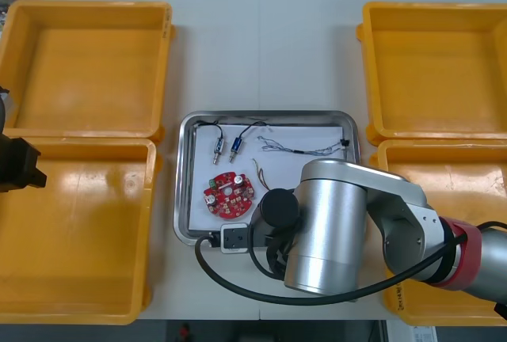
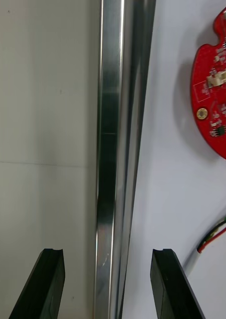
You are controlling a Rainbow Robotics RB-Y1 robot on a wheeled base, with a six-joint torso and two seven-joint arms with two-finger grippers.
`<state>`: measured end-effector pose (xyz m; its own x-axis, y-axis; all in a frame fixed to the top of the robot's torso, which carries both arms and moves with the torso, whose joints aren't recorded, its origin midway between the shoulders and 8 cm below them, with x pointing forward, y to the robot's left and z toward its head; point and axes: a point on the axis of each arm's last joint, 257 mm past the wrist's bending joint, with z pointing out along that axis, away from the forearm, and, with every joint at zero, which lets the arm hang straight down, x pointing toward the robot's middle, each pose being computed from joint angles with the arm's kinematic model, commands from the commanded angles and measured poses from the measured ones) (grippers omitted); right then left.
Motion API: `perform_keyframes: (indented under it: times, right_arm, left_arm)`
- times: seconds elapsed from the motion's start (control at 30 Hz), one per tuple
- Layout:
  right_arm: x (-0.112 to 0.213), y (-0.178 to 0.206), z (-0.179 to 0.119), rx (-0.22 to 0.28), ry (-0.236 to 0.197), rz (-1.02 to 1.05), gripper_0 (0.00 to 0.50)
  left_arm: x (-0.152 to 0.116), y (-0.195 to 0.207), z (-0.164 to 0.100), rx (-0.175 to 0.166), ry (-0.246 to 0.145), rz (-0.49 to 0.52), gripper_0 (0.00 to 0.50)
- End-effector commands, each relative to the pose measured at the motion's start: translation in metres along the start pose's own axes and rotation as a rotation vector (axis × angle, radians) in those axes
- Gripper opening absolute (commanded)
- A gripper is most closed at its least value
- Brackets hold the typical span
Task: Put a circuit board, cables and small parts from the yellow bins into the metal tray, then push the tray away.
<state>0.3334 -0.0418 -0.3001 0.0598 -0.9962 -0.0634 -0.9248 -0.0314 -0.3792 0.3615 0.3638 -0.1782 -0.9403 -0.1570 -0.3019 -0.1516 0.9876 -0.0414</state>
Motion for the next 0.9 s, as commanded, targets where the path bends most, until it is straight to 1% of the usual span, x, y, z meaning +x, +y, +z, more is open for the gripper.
perform_keyframes:
  times: [0.03, 0.17, 0.23, 0.37, 0.4, 0.5, 0.67, 0.7, 0.73, 0.8, 0.83, 0.87, 0.9]
  right_arm:
    - [-0.02, -0.002, 0.002, 0.012, -0.028, -0.019, 0.5]
    - [-0.023, -0.002, 0.008, 0.008, -0.032, -0.013, 0.5]
    - [-0.025, -0.002, 0.011, 0.015, -0.037, -0.01, 0.5]
    - [-0.026, -0.005, 0.016, 0.034, -0.034, -0.014, 0.5]
    - [-0.025, -0.007, 0.018, 0.04, -0.03, -0.013, 0.5]
    - [-0.023, -0.009, 0.02, 0.049, -0.026, -0.009, 0.5]
    - [-0.024, -0.009, 0.02, 0.05, -0.026, -0.006, 0.494]
    - [-0.024, -0.009, 0.02, 0.049, -0.024, -0.005, 0.301]
    - [-0.025, -0.008, 0.02, 0.048, -0.026, -0.001, 0.123]
    - [-0.026, -0.009, 0.019, 0.052, -0.026, 0.002, 0.037]
    - [-0.025, -0.011, 0.019, 0.058, -0.023, 0.006, 0.01]
    - [-0.025, -0.011, 0.019, 0.061, -0.023, 0.007, 0.0]
    - [-0.025, -0.013, 0.019, 0.068, -0.023, 0.009, 0.0]
  left_arm:
    - [-0.01, 0.014, -0.012, -0.037, -0.065, 0.111, 0.5]
    - [-0.016, 0.011, -0.009, -0.019, -0.094, 0.122, 0.5]
    - [-0.019, 0.009, -0.008, -0.012, -0.107, 0.131, 0.5]
    - [-0.023, 0.01, -0.008, -0.016, -0.125, 0.179, 0.5]
    - [-0.024, 0.011, -0.008, -0.021, -0.128, 0.192, 0.5]
    - [-0.026, 0.01, -0.008, -0.016, -0.135, 0.205, 0.5]
    - [-0.027, 0.009, -0.008, -0.013, -0.139, 0.216, 0.5]
    - [-0.027, 0.008, -0.008, -0.012, -0.14, 0.221, 0.5]
    - [-0.026, 0.008, -0.007, -0.014, -0.138, 0.224, 0.5]
    - [-0.027, 0.009, -0.008, -0.015, -0.139, 0.225, 0.5]
    - [-0.027, 0.009, -0.008, -0.015, -0.139, 0.225, 0.5]
    - [-0.027, 0.009, -0.008, -0.015, -0.139, 0.225, 0.5]
    - [-0.027, 0.009, -0.008, -0.015, -0.139, 0.225, 0.5]
